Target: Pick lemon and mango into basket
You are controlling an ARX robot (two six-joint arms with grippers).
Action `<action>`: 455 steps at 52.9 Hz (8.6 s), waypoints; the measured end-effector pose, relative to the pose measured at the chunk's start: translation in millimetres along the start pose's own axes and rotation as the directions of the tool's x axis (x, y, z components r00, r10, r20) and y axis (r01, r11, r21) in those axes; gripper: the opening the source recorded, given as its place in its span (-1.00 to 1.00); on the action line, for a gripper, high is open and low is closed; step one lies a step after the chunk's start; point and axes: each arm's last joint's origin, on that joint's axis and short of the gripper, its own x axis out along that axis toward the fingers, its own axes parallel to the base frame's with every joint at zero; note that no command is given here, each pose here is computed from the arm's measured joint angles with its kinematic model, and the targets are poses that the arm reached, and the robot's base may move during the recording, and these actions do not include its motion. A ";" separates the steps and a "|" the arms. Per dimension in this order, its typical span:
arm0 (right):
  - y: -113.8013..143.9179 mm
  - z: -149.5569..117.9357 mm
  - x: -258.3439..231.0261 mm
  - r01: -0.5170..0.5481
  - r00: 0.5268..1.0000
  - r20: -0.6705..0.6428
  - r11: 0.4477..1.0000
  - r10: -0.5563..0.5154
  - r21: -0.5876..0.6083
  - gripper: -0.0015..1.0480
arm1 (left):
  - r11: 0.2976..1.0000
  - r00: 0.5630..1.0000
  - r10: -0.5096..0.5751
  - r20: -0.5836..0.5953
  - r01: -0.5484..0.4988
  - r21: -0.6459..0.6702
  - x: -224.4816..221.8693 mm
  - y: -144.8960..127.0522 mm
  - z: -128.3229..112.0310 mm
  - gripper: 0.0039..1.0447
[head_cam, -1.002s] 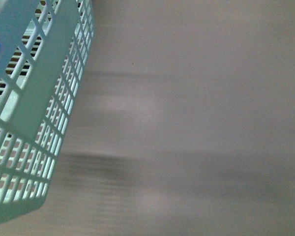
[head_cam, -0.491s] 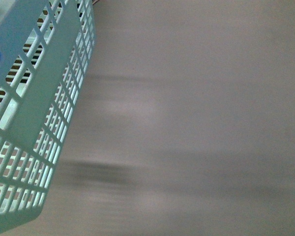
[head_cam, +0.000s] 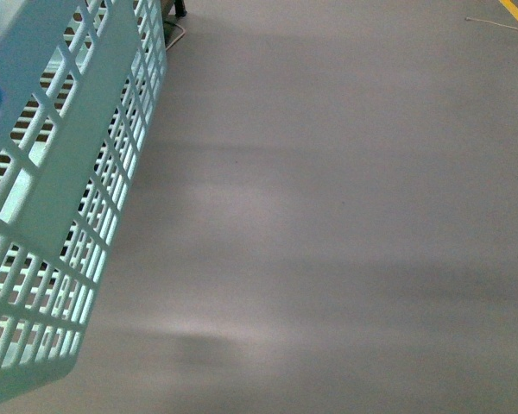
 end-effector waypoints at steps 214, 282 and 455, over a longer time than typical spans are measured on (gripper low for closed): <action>0.0 0.1 0.1 -0.001 1.000 0.000 1.000 0.001 0.000 0.83 | 1.000 1.000 -0.003 -0.005 0.003 0.000 -0.6 -1.1 -1.0 -0.46; 0.0 0.2 -0.1 0.000 1.000 0.001 1.000 0.000 0.000 0.83 | 1.000 1.000 -0.003 -0.004 0.003 0.001 -0.5 -1.0 -0.9 -0.47; -98.8 -149.9 286.8 -0.532 0.662 -0.749 0.703 -0.001 -0.471 0.83 | 0.774 0.748 0.244 -0.617 0.233 0.588 124.8 -46.3 -206.4 -0.47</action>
